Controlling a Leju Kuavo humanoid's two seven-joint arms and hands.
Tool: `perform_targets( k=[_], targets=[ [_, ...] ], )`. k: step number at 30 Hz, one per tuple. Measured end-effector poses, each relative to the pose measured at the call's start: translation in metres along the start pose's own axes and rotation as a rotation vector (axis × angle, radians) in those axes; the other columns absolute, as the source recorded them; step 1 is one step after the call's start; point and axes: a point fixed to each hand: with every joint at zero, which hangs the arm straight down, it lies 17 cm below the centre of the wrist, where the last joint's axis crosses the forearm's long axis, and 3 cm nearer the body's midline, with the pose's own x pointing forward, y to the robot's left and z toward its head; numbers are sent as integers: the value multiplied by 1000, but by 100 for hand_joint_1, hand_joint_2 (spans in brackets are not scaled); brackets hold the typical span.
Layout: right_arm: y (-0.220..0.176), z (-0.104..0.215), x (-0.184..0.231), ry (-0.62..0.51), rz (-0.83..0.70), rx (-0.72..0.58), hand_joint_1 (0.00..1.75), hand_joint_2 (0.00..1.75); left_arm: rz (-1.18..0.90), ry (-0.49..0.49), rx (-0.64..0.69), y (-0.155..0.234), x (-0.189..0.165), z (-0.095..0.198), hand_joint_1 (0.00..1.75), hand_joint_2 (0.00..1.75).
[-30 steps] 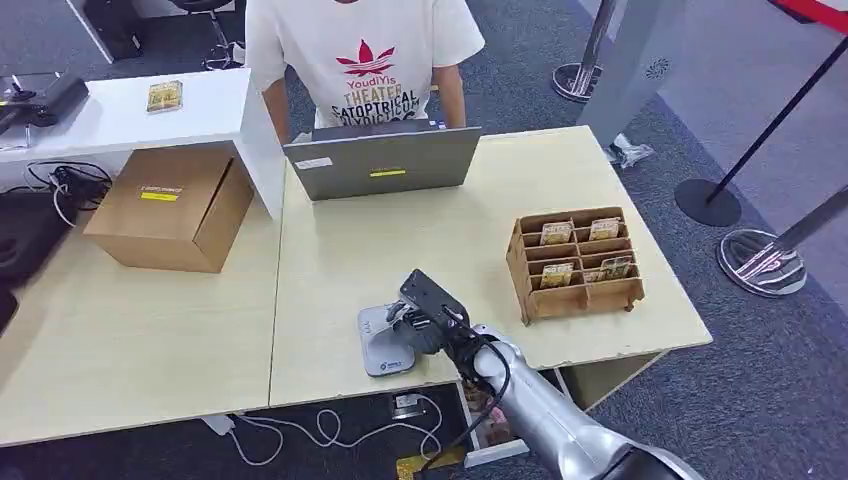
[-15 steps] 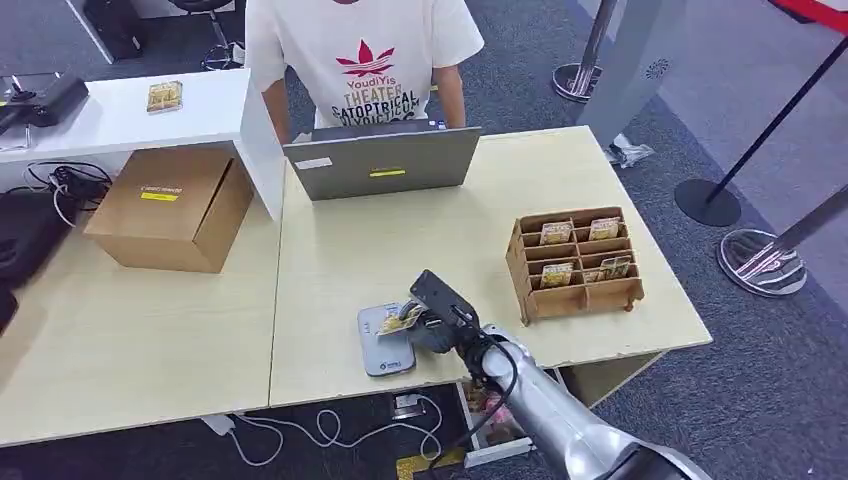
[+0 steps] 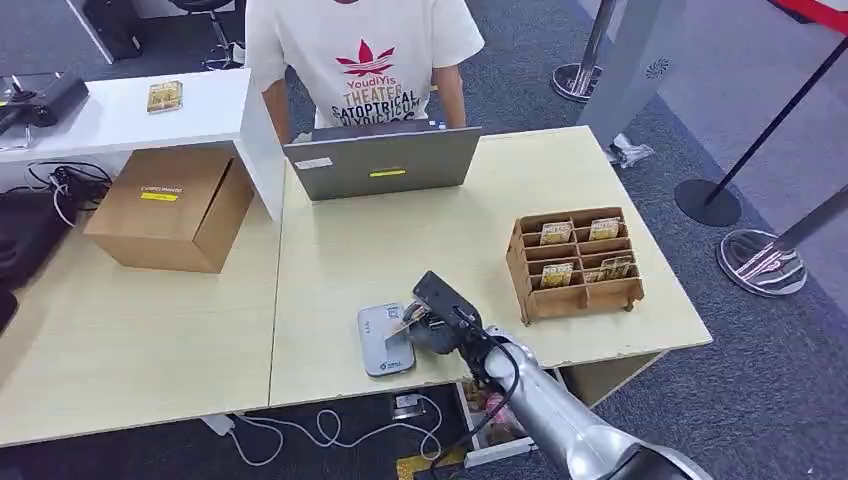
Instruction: Pass the card to the sensor for recognition and then transmit it.
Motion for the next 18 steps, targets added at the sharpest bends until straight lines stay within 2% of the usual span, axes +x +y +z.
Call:
perform_targets(
  k=[9,18],
  targets=[
    [10,7,-21,39,4,18,175,175,9,1,3,1,0,0,0,0],
    [30,6,-21,50,-1,57,175,175,27,8,9,2,0,0,0,0]
  ],
)
